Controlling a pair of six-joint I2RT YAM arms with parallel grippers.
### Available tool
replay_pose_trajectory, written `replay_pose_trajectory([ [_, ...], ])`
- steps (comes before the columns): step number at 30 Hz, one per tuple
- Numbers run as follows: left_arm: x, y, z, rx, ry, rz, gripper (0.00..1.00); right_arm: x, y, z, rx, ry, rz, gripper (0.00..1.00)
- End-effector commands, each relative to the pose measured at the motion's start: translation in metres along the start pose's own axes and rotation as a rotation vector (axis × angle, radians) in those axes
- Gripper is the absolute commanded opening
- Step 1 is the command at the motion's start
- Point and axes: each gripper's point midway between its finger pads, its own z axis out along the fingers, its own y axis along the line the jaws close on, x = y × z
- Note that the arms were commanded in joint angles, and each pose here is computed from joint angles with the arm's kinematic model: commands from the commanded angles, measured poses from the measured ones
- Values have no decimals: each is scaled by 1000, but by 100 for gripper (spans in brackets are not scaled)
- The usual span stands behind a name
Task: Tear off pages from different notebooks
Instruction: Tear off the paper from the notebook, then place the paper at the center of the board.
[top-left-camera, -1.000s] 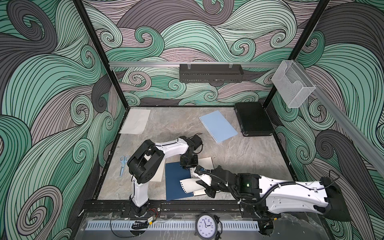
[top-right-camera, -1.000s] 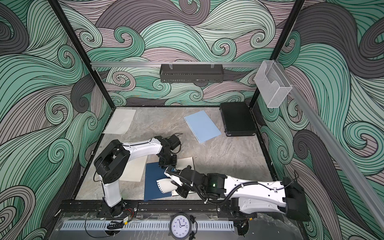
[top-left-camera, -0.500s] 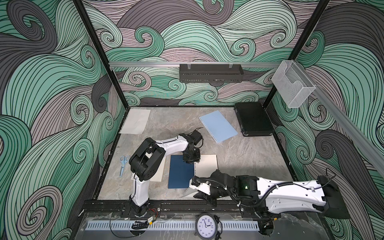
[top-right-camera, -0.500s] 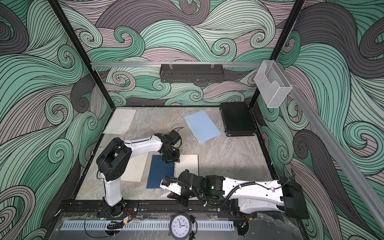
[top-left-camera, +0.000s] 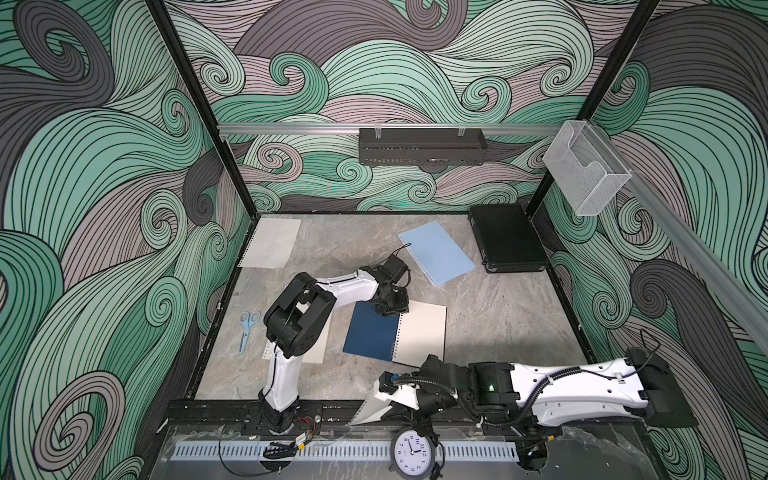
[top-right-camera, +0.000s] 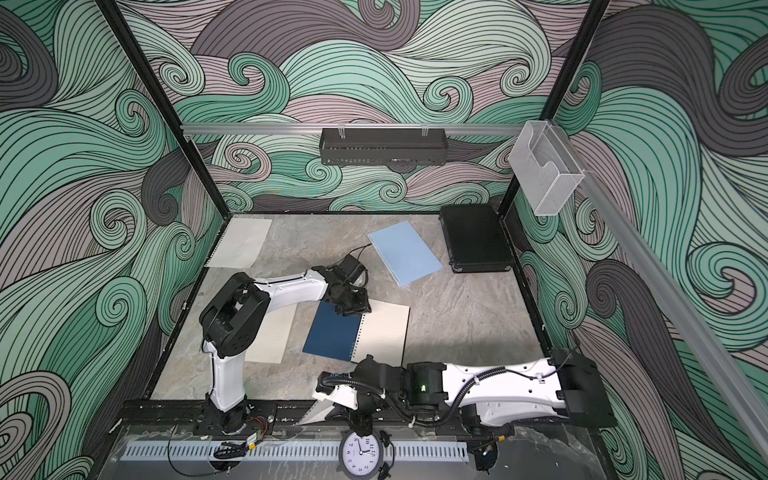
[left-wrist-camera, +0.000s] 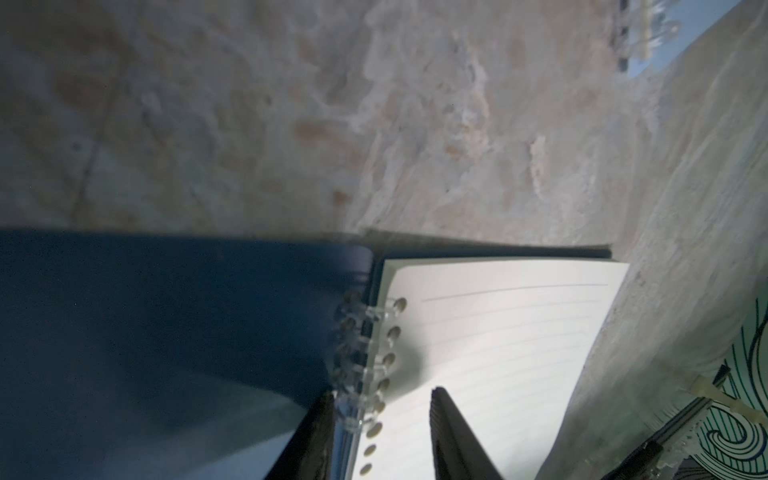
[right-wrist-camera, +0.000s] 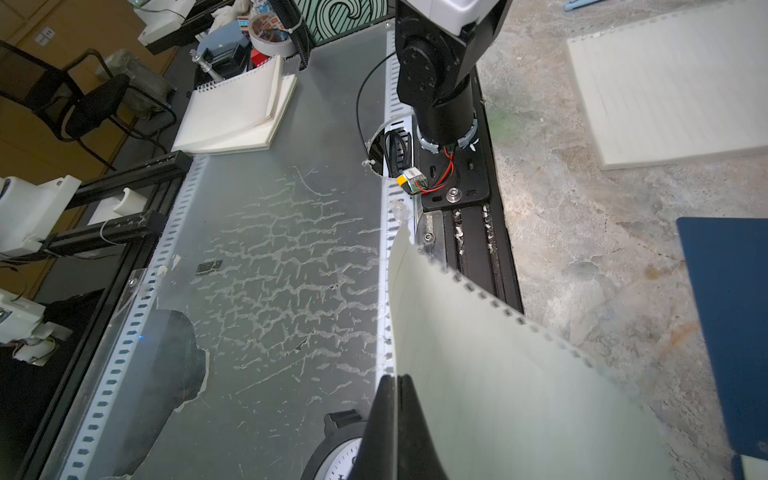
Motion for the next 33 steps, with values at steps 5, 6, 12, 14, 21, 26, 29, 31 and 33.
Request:
replay_pose_trajectory([
  [5, 63, 113, 53, -355, 196, -48, 40, -30, -32, -30, 182, -108, 13, 0],
  [6, 58, 107, 48, -341, 180, -40, 41, -33, -40, -38, 212, -118, 29, 0],
  [12, 3, 53, -18, -272, 16, 58, 45, -50, -84, -71, 394, -174, 60, 0],
  [14, -21, 34, -54, -242, -63, 83, 47, -59, -96, -77, 443, -182, 57, 0],
  [21, -98, 28, -188, -124, -321, 49, 53, -88, -142, -85, 543, -231, 100, 0],
  [26, -118, 96, -266, -176, -455, -98, 54, -110, -167, -81, 556, -235, 113, 0],
  [29, -117, 141, -303, -178, -527, -200, 54, -125, -190, -78, 578, -240, 144, 0],
  [31, -113, 161, -319, -162, -570, -243, 54, -137, -206, -74, 582, -248, 165, 0],
  [33, -109, 179, -333, -159, -617, -281, 54, -148, -224, -69, 592, -253, 183, 0],
])
